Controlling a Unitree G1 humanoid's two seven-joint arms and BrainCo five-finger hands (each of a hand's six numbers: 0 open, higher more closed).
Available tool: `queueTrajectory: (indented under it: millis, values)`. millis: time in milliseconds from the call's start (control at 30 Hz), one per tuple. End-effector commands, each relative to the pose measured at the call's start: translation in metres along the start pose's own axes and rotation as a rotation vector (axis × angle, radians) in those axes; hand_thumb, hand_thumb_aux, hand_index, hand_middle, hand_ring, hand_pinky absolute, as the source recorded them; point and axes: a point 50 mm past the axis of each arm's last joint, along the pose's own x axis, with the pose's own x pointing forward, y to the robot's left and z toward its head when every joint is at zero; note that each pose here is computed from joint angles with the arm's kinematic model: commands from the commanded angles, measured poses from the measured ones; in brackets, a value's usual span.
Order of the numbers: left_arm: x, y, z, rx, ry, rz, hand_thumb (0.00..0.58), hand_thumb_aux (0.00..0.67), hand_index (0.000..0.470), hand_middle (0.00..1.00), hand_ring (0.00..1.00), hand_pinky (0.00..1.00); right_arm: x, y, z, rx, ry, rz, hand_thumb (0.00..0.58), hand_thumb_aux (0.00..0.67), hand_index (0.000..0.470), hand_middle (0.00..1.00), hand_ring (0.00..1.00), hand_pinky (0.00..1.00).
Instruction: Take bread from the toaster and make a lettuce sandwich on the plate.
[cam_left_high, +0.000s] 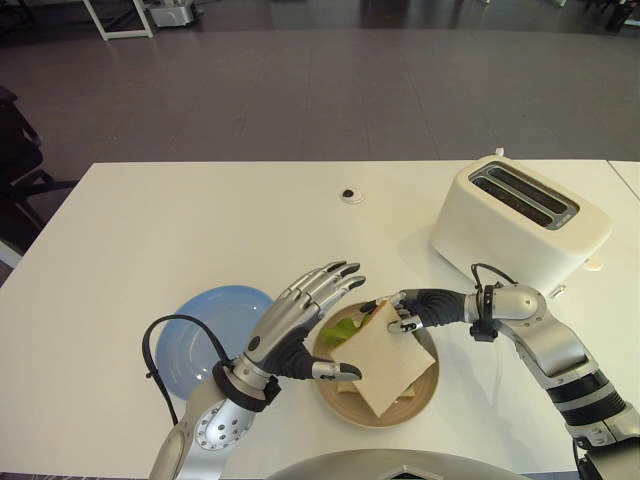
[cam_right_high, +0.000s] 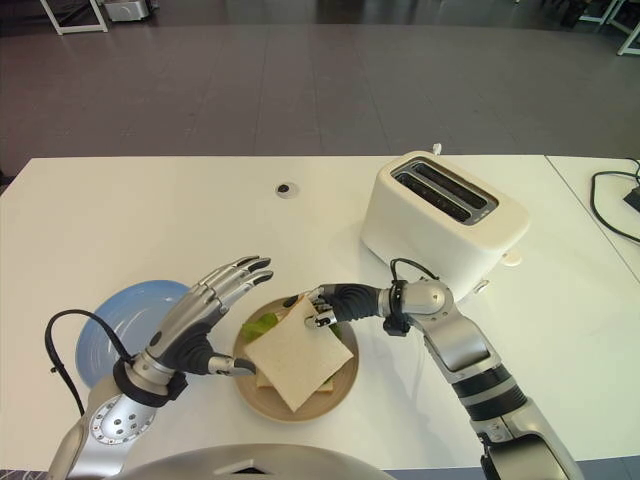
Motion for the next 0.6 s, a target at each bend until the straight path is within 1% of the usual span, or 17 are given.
queueTrajectory:
  millis: [33, 133, 233, 400, 467, 600]
  values:
    - [-0.003, -0.008, 0.001, 0.019, 0.000, -0.067, 0.000, 0.000, 0.000, 0.00, 0.00, 0.00, -0.002, -0.002, 0.004, -0.006, 0.006, 0.017, 0.580, 0.670, 0.470, 0.00, 0.00, 0.00]
    - [-0.004, -0.008, 0.001, 0.016, 0.001, -0.064, 0.000, 0.000, 0.000, 0.00, 0.00, 0.00, -0.009, -0.008, 0.013, 0.005, -0.025, 0.020, 0.580, 0.670, 0.470, 0.00, 0.00, 0.00]
    - [-0.004, -0.006, 0.001, 0.016, -0.002, -0.056, 0.000, 0.000, 0.000, 0.00, 0.00, 0.00, -0.018, -0.015, 0.030, 0.002, -0.071, 0.017, 0.580, 0.670, 0.470, 0.00, 0.00, 0.00]
    - [-0.007, 0.006, 0.003, 0.027, -0.016, -0.008, 0.000, 0.000, 0.000, 0.00, 0.00, 0.00, -0.020, -0.021, 0.051, -0.053, -0.093, 0.046, 0.580, 0.670, 0.470, 0.00, 0.00, 0.00]
    - [-0.007, 0.011, 0.004, 0.034, -0.026, 0.006, 0.000, 0.000, 0.000, 0.00, 0.00, 0.00, -0.014, -0.021, 0.051, -0.112, -0.049, 0.084, 0.580, 0.670, 0.470, 0.00, 0.00, 0.00]
    - [-0.008, 0.015, 0.006, 0.050, -0.046, 0.015, 0.000, 0.000, 0.000, 0.00, 0.00, 0.00, 0.012, -0.018, 0.056, -0.247, 0.005, 0.182, 0.580, 0.670, 0.470, 0.00, 0.00, 0.00]
